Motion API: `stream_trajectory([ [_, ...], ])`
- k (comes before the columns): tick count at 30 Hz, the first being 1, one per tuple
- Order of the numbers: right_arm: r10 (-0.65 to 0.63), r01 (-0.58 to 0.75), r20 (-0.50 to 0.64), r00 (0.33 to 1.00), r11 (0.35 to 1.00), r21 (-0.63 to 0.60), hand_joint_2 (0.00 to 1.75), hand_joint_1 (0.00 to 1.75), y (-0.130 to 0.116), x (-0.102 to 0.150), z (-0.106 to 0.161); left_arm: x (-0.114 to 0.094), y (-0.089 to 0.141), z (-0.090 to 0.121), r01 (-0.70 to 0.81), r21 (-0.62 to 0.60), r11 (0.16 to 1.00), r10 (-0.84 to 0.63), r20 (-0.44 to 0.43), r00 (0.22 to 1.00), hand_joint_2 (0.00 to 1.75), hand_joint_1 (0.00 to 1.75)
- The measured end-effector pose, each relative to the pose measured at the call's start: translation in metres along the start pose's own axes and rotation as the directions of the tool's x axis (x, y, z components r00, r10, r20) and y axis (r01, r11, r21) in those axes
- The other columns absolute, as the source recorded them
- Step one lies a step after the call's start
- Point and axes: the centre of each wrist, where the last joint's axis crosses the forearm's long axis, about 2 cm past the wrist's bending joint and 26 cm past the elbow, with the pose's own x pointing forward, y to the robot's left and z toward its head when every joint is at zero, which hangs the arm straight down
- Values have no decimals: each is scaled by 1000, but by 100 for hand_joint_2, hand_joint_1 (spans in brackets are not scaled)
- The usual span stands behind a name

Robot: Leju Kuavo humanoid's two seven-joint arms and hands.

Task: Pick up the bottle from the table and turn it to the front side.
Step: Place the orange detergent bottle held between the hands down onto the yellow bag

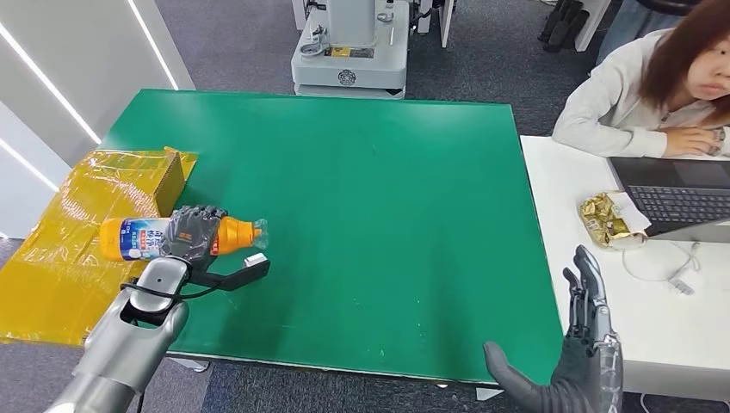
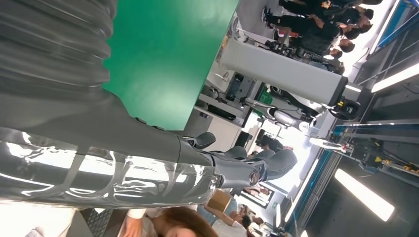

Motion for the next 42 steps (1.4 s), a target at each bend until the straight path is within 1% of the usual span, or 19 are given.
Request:
stream_trajectory([
  [22, -15, 15, 0, 1000, 1000, 3, 175, 0, 3, 1, -4, -5, -25, 2, -41, -114, 993, 32, -74, 997, 175, 175],
  [27, -18, 18, 2, 1000, 1000, 6, 175, 0, 3, 1, -4, -6, -29, 3, -47, -135, 990, 36, -79, 996, 175, 175],
  [31, -20, 20, 2, 1000, 1000, 9, 175, 0, 4, -1, -6, -9, -35, 2, -71, -167, 983, 61, -62, 996, 175, 175],
  [37, -21, 21, -4, 1000, 1000, 11, 175, 0, 4, -3, -9, -18, -41, -10, -111, -202, 973, 99, -69, 993, 175, 175],
  [42, -27, 27, -11, 1000, 1000, 10, 175, 0, 5, -6, -12, -26, -41, -27, -132, -257, 957, 115, -82, 990, 175, 175],
])
